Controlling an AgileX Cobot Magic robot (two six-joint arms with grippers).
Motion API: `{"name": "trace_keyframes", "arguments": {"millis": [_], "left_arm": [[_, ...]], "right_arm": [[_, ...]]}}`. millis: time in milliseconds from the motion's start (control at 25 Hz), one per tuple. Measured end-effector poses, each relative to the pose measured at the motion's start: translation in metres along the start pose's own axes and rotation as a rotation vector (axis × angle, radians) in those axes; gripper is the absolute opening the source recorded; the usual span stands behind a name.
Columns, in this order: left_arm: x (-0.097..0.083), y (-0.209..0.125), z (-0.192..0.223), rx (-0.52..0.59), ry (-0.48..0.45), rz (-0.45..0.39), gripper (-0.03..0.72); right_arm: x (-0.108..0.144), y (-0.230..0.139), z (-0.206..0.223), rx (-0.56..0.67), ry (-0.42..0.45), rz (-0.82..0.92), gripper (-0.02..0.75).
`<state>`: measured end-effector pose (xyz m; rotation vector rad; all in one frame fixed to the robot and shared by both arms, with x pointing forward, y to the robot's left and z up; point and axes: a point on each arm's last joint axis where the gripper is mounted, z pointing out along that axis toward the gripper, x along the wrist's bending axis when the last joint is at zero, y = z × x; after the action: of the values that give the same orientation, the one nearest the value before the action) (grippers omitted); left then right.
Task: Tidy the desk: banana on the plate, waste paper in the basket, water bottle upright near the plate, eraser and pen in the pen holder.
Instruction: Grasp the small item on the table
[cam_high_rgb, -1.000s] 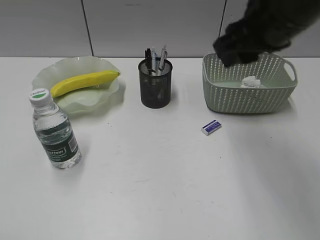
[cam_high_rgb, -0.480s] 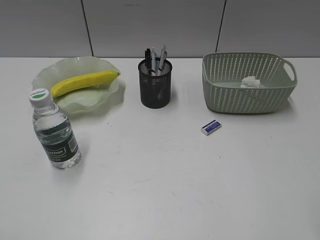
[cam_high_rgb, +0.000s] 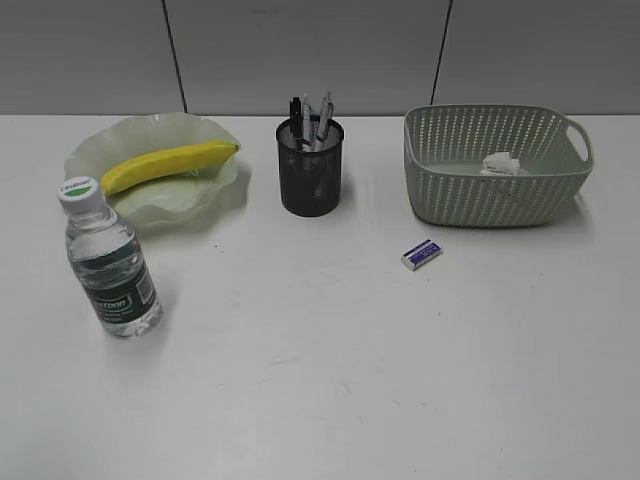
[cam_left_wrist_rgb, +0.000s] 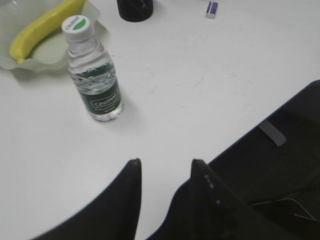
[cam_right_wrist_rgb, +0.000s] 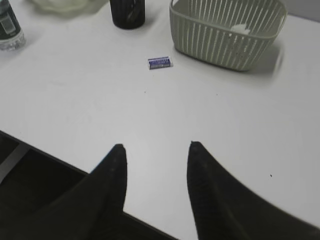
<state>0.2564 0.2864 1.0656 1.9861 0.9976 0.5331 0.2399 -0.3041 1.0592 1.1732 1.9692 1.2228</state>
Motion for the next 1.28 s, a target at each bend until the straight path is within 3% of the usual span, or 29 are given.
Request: {"name": "trace_keyframes", "arguments": {"millis": [120,320,520,680,840,1080,1280], "left_arm": [[-0.001,0.034,0.030,0.056,-0.037,-0.037,0.249],[-0.003,0.092,0.115,0.170,-0.095,-0.078,0.249],[-0.017,0.154,0.205,0.211,-0.150,0.035,0.249],[-0.038,0.180,0.280,0.243,-0.165,0.135,0.249],[-0.052,0.188,0.350,0.272,-0.174,0.164,0.278],[-0.071,0.171,0.430,0.280,-0.183,0.182,0.450],[-0.085,0.141,0.478,0.305,-0.193,0.196,0.472]], "right_arm": [[-0.001,-0.004,-0.004,-0.032,-0.006,-0.002,0.331],[-0.001,-0.004,-0.003,-0.025,-0.009,-0.005,0.331],[-0.001,-0.004,-0.004,-0.028,-0.009,-0.005,0.331],[-0.001,-0.004,-0.004,-0.028,-0.009,-0.005,0.331],[-0.001,-0.004,-0.004,-0.028,-0.009,-0.005,0.331],[-0.001,-0.004,-0.004,-0.028,-0.009,-0.006,0.331],[-0.001,-0.004,-0.004,-0.029,-0.009,-0.006,0.331]]}}
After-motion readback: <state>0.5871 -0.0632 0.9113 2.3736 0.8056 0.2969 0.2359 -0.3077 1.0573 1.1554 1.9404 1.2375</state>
